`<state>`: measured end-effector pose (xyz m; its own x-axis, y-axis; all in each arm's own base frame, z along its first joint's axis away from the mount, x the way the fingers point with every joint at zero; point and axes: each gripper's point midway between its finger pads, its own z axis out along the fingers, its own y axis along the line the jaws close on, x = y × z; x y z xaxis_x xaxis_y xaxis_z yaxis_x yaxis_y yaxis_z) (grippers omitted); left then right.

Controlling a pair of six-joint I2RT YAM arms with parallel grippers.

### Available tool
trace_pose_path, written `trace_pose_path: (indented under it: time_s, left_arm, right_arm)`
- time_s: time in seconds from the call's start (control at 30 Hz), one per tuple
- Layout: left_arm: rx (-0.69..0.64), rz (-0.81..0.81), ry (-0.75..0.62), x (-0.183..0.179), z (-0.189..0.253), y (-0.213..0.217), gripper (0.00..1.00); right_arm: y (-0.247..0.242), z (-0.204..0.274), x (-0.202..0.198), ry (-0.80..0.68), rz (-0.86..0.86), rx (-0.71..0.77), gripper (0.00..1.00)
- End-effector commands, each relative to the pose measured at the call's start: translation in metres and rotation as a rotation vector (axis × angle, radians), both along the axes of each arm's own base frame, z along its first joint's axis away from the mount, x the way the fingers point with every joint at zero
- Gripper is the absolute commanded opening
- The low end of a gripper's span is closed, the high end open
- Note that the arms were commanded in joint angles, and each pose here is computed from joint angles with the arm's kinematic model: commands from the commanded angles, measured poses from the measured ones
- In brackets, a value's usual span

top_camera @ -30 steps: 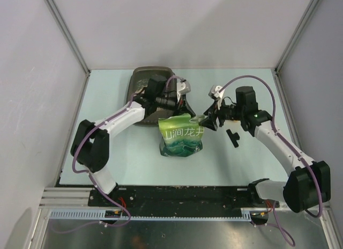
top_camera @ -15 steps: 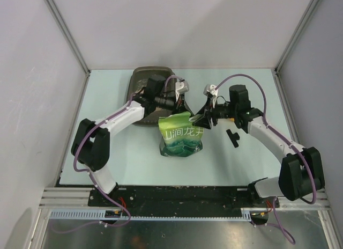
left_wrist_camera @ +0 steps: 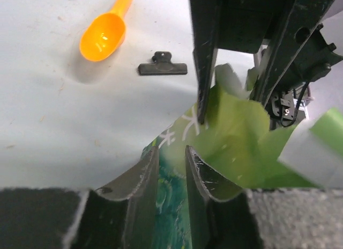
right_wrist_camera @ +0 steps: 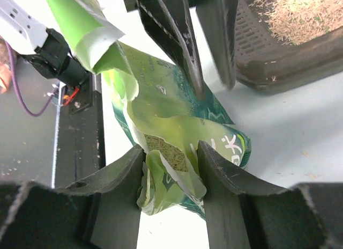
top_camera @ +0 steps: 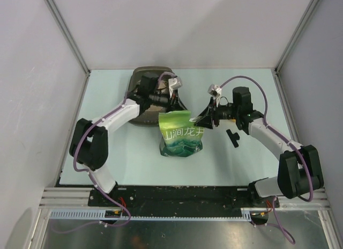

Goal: Fill the litter box with clean litter

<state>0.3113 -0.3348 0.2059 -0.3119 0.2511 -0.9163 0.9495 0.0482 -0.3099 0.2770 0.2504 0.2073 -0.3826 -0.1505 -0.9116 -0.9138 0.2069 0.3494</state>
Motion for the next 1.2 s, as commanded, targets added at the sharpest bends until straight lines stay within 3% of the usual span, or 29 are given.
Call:
trace_pose_path:
  time_s: [0.0, 0.17, 0.33, 0.43, 0.63, 0.77, 0.9, 1.13, 1.17]
  left_arm:
    - [-0.021, 0.068, 0.013, 0.005, 0.032, 0.029, 0.35]
    - [0.038, 0.197, 0.008, 0.007, 0.034, 0.078, 0.50]
    - [0.125, 0.356, 0.032, 0.003, 0.022, 0.131, 0.63]
    - [0.135, 0.428, 0.078, -0.005, 0.017, 0.161, 0.66]
    - [0.009, 0.444, 0.148, -0.039, 0.028, 0.189, 0.66]
    - [-0.053, 0.359, 0.129, -0.066, 0.039, 0.180, 0.67]
    - [-0.030, 0.260, 0.049, -0.084, 0.037, 0.158, 0.69]
    - [-0.082, 0.218, -0.025, -0.074, 0.040, 0.129, 0.70]
    - [-0.088, 0.214, 0.012, -0.073, 0.038, 0.124, 0.70]
  right_arm:
    - [0.000, 0.014, -0.005, 0.024, -0.002, 0.065, 0.47]
    - [-0.001, 0.017, -0.008, 0.048, -0.020, 0.088, 0.46]
    - [-0.003, 0.017, -0.008, 0.076, -0.038, 0.098, 0.35]
    - [-0.002, 0.016, -0.009, 0.114, -0.039, 0.105, 0.29]
    - [0.002, 0.010, -0.011, 0.178, -0.042, 0.103, 0.15]
    - [-0.001, 0.019, -0.006, 0.163, -0.067, 0.115, 0.10]
    - [-0.004, 0.015, -0.008, 0.184, -0.086, 0.081, 0.06]
    - [-0.008, 0.010, -0.006, 0.161, -0.122, 0.040, 0.05]
    - [-0.009, 0.009, -0.004, 0.161, -0.132, 0.038, 0.05]
